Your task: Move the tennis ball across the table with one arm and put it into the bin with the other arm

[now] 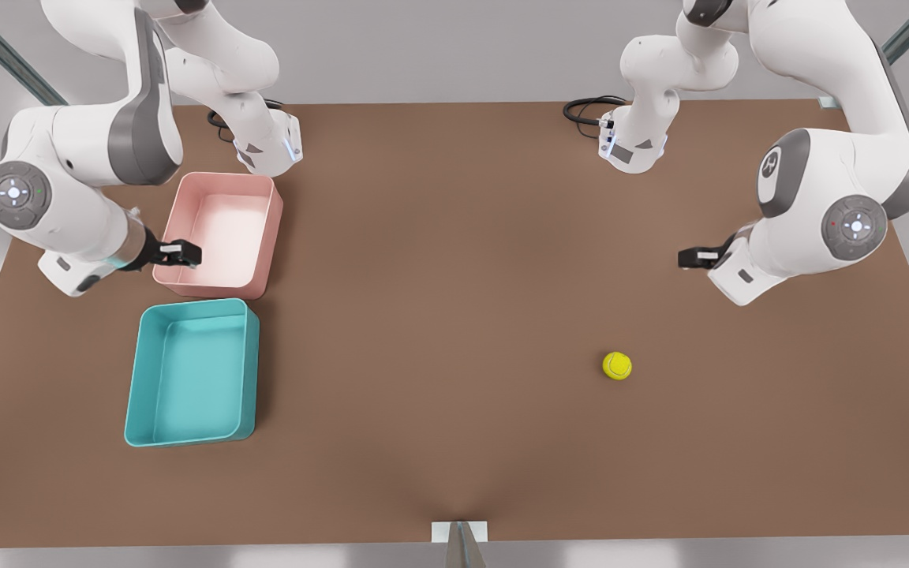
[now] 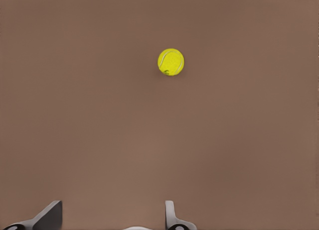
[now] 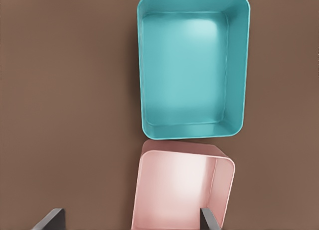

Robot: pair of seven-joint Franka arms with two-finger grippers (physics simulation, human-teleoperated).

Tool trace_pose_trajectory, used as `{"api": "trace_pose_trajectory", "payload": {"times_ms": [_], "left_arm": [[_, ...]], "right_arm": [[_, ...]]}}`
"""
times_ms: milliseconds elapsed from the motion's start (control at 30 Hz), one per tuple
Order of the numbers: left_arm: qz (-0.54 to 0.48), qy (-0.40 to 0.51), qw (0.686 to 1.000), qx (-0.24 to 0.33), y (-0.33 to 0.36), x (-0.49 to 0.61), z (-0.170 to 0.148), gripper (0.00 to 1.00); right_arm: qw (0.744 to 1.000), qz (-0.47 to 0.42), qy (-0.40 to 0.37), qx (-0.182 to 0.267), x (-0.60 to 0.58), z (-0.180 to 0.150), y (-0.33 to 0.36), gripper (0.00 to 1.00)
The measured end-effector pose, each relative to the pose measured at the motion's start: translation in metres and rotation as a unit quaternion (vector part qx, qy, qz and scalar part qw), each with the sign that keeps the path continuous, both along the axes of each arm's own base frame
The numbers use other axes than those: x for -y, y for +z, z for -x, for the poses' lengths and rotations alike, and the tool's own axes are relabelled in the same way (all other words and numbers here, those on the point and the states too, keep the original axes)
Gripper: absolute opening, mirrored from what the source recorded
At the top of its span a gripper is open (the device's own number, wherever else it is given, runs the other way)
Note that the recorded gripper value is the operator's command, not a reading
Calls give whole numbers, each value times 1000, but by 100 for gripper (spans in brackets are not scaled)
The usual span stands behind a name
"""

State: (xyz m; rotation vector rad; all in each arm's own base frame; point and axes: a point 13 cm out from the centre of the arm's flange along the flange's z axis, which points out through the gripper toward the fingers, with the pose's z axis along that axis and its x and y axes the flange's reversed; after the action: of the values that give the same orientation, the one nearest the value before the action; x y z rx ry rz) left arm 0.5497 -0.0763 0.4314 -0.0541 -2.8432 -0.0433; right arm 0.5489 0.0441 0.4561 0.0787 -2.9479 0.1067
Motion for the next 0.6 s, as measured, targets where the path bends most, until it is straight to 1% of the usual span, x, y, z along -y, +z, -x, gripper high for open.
{"api": "trace_pose_trajectory", "payload": {"times_ms": [67,100,133,200,267,367,467,600], "left_arm": [[0,3,1000,6,0,0,-3,100],[0,5,1000,8,0,0,-4,72],[0,6,1000,8,-1,-1,-5,21],[5,2,1000,-2,-24,0,-13,21],[14,-21,1000,-17,-77,5,-33,21],[45,-111,993,-15,-162,12,-67,21],[70,-212,975,-20,-239,9,-86,21],[89,-356,930,-14,-303,-6,-84,21]], "right_arm": [[1000,0,-2,9,1,-5,0,100],[1000,0,-3,11,1,-7,-1,100],[1000,0,-5,9,2,-10,-6,100],[1000,2,-8,8,5,-14,-12,100],[1000,2,-5,8,0,-17,-17,100],[1000,-1,0,19,-4,-24,-16,100],[1000,-4,2,24,-4,-28,-16,100],[1000,-6,6,25,-4,-29,-17,100]]}}
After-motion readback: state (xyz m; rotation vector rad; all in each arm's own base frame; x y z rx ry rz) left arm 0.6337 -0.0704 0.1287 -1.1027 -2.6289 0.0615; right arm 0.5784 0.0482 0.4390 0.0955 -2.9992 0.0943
